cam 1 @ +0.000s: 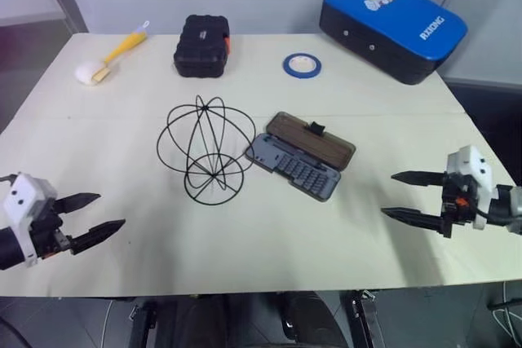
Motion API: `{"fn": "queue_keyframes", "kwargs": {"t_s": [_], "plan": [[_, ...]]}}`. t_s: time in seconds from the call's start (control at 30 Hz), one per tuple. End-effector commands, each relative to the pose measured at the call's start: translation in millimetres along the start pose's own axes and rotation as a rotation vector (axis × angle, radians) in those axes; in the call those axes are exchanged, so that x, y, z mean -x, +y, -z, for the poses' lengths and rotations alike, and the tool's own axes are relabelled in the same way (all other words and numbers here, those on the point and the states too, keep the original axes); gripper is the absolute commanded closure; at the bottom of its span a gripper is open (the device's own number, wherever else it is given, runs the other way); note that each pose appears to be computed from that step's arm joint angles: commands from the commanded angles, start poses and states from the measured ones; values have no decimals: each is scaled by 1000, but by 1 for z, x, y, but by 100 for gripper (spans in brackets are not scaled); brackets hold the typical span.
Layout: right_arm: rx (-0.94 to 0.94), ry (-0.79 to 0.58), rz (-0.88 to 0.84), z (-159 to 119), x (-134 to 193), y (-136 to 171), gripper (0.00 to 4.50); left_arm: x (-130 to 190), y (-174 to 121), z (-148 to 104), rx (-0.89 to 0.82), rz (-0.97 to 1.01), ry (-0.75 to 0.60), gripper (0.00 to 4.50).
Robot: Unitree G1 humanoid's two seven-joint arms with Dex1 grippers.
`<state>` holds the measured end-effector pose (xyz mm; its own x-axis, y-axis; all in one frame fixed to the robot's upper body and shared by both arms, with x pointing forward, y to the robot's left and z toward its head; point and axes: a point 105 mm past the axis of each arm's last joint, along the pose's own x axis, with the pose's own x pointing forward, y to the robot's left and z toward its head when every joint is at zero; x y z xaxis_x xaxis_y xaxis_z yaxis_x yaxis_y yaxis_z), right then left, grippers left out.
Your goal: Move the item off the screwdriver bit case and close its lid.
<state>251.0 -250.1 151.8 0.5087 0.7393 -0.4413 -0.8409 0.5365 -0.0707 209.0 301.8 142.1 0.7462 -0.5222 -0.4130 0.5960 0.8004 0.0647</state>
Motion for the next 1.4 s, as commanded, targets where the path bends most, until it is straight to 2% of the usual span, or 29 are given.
{"fn": "queue_keyframes", "kwargs": {"t_s": [0.03, 0.23, 0.47, 0.57, 0.63, 0.73, 0.9, 1.03, 1.13, 1.33, 1.37, 1.4], "plan": [[41, -17, 27, -8, 0, -5, 0, 5, 0, -9, -36, -35, -23, 3], [53, -13, 38, -9, -1, -6, 0, 1, 7, -8, -34, -103, -42, 3], [25, -4, 97, -8, -6, -13, 0, -6, 3, -13, -22, -78, -65, 3], [10, -67, 21, -27, -12, 3, 0, -15, -5, -42, -1, -28, -183, 3], [17, -125, -82, -50, -16, 27, 0, -22, -13, -66, -29, 23, -253, 3], [14, -213, -214, -82, -17, 55, 0, -35, -19, -88, -64, 77, -297, 3], [14, -302, -264, -115, -14, 66, 0, -54, -15, -98, -96, 120, -295, 3], [34, -317, -255, -126, -18, 69, 0, -71, -14, -93, -132, 169, -259, 3], [41, -323, -246, -129, -20, 71, 0, -81, -18, -88, -154, 213, -237, 94], [42, -338, -232, -133, -23, 74, 0, -98, -19, -88, -177, 240, -251, 411], [42, -339, -229, -133, -23, 74, 0, -100, -19, -88, -178, 240, -255, 444], [41, -340, -228, -133, -23, 74, 0, -100, -18, -88, -180, 240, -258, 444]]}}
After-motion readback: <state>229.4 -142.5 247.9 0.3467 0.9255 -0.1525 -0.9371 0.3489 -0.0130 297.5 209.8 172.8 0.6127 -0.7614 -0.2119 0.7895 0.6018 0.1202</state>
